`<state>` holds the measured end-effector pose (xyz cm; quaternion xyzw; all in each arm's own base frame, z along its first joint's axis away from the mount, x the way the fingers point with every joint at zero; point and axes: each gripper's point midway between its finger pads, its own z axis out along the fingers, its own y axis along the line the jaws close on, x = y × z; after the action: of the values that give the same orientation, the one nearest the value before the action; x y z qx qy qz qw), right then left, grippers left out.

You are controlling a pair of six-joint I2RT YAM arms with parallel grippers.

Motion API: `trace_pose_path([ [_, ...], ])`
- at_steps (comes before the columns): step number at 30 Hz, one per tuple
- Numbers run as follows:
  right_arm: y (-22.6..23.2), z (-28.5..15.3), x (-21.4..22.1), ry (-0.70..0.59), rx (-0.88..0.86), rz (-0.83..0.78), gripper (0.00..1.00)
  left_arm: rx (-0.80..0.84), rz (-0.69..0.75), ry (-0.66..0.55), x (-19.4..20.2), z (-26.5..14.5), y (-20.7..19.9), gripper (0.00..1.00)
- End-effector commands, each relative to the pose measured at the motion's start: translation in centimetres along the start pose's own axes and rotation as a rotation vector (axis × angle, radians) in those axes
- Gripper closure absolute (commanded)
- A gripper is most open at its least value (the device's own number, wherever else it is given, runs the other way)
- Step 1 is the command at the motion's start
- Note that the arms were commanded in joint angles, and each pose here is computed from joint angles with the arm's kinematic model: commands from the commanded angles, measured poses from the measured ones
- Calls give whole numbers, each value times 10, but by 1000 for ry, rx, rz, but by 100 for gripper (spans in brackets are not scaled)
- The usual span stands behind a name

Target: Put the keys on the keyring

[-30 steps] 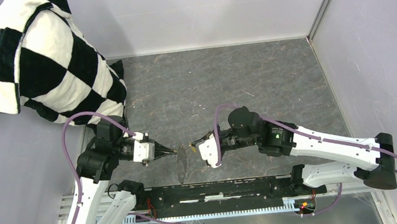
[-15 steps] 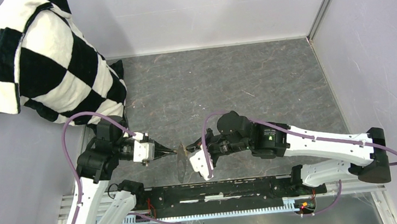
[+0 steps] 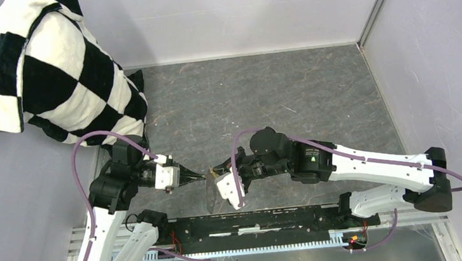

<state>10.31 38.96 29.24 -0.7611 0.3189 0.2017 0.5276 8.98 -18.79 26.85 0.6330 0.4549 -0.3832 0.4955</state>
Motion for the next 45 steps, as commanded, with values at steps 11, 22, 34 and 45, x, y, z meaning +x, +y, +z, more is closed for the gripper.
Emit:
trace_pose_path([
  [11, -6, -2, -20, -38, 11, -41, 100, -6, 49, -18, -13, -2, 5, 98],
  [22, -4, -2, -26, -51, 9, -56, 100, -17, 38, 6, -8, -2, 8, 98],
  [34, -4, 1, -30, -55, 8, -71, 100, -24, 39, 16, -5, -2, 9, 98],
  [45, -7, 5, -31, -57, 14, -77, 100, -20, 44, 12, -4, -2, 8, 98],
])
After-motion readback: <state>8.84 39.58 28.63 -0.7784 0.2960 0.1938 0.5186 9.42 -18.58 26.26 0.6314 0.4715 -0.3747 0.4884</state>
